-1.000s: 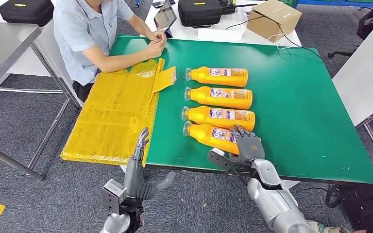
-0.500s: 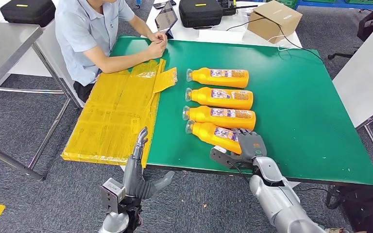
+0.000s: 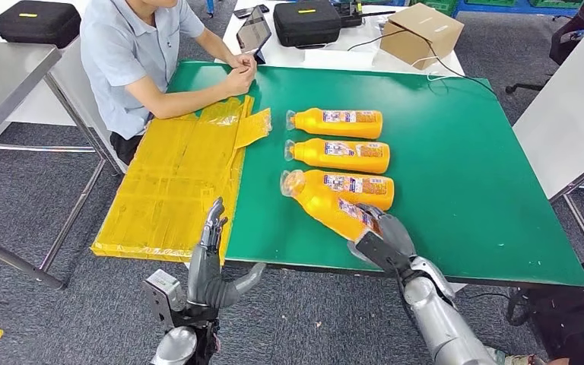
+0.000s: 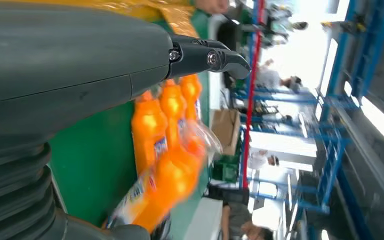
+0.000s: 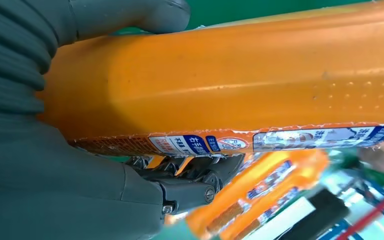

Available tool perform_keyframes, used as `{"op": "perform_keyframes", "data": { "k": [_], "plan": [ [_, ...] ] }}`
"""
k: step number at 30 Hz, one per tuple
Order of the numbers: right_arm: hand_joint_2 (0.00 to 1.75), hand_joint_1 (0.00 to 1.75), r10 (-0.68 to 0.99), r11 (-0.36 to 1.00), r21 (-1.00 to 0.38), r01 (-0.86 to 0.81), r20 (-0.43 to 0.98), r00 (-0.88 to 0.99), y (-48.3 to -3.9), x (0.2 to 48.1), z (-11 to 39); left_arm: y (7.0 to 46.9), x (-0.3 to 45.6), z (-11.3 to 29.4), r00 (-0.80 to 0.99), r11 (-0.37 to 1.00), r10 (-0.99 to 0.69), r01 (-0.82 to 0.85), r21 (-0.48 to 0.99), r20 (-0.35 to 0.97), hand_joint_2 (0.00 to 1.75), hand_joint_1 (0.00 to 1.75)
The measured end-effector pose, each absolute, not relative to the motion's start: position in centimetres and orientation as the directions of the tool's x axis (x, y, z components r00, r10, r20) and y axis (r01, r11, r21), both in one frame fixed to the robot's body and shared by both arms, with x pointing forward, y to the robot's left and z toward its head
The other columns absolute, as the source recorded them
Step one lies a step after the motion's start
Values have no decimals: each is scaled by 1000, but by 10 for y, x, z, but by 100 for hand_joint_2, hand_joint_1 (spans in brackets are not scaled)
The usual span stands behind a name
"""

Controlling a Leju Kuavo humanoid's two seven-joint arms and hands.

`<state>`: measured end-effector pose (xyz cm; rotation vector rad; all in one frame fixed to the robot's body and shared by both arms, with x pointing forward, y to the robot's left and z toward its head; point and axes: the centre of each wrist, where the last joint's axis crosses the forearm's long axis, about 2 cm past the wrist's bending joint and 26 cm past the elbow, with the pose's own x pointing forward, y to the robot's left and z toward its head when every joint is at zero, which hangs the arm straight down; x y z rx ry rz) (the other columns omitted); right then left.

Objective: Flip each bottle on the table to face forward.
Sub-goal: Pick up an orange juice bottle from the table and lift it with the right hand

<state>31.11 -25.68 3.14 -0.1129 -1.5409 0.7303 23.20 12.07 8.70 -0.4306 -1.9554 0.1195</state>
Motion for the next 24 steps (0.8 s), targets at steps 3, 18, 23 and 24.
{"op": "perform_keyframes", "data": {
  "k": [3,18,23,24],
  "plan": [
    [175,175,362,858,-387,-338,922,-136,-245,298,31,125,234,84,-298,914,400,197,-354,867,175,0],
    [175,172,92,952,-168,-255,954,-286,-190,266,73,118,221,66,-74,845,432,382,-374,899,175,0],
    [175,171,57,940,-162,-301,943,-327,-175,263,83,115,219,63,-56,832,414,429,-352,909,175,0],
    [175,170,55,934,-167,-315,940,-336,-172,262,84,114,219,63,-52,826,413,441,-350,909,175,0]
  ]
}}
